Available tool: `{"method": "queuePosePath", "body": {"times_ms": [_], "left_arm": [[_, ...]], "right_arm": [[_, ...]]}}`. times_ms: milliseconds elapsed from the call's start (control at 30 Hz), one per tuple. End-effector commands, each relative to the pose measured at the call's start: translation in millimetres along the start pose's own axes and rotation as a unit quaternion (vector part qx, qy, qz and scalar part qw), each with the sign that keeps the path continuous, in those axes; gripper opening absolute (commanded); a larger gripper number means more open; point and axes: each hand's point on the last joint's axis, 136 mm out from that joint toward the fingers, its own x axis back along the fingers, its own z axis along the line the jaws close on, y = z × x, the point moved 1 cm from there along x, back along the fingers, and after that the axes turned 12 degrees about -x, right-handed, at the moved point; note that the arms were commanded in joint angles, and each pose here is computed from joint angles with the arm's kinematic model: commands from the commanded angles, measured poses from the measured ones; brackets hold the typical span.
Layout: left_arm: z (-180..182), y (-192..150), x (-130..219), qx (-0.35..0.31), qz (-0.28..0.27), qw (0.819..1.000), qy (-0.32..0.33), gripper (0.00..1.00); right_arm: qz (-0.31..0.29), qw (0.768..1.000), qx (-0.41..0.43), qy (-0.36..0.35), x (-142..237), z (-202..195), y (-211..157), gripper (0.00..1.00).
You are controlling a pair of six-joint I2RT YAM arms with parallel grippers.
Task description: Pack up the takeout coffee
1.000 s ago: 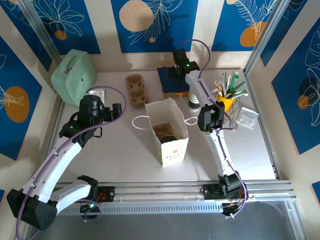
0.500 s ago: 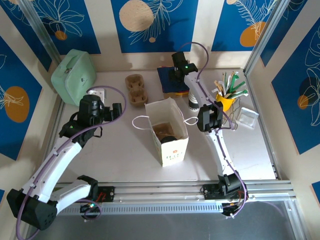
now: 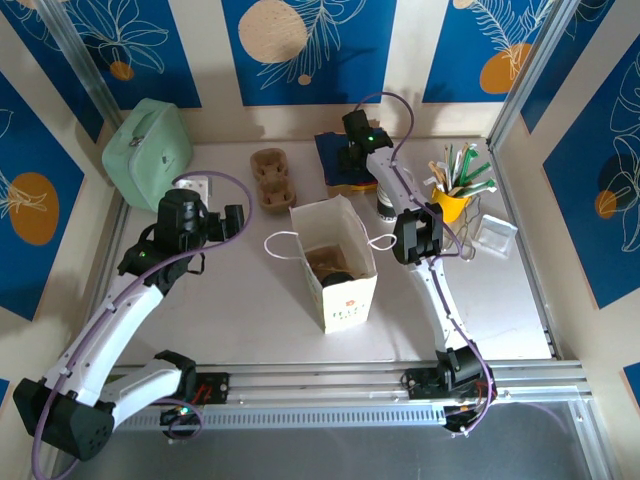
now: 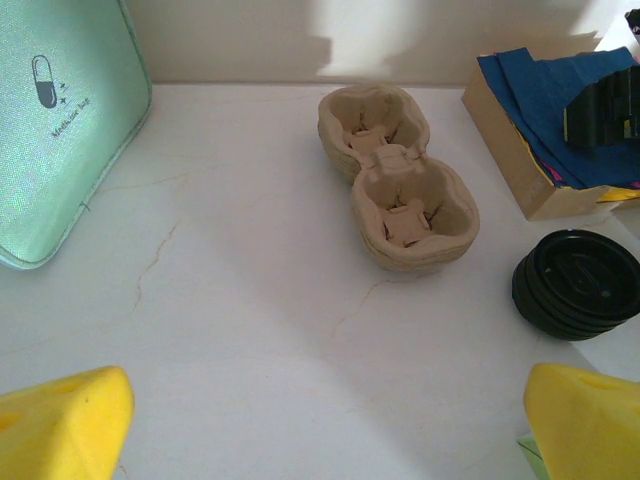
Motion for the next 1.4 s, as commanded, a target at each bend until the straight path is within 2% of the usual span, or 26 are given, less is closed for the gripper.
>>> {"method": "queuePosePath", "body": {"times_ms": [0, 300, 500, 900, 1200, 1367], "left_arm": [[7, 14, 9, 0.01, -0.027, 1.0, 0.007, 1.0], [7, 13, 10, 0.013, -0.027, 1.0, 0.006, 1.0], [8, 12, 13, 0.015, -0.029, 0.999, 0.007, 1.0], [9, 14, 17, 0.016, -0.033, 0.999, 0.008, 1.0], [10, 13, 22, 0.02, -0.035, 0.999, 0.008, 1.0], [11, 14, 23, 0.021, -0.036, 0.999, 0.009, 1.0]], "right_arm": [[0.021, 1.0, 0.0, -0.005, -8, -3, -12, 0.59], [0.018, 1.0, -0.014, 0.011, 3, -1, -4, 0.42], [0.008, 0.999, -0.018, 0.027, 17, 4, 6, 0.26], [-0.03, 0.997, -0.04, 0.054, 64, 6, 38, 0.17], [-0.032, 0.996, -0.053, 0.068, 80, 7, 44, 0.06], [-0.049, 0.994, -0.056, 0.081, 106, 9, 57, 0.05]]}}
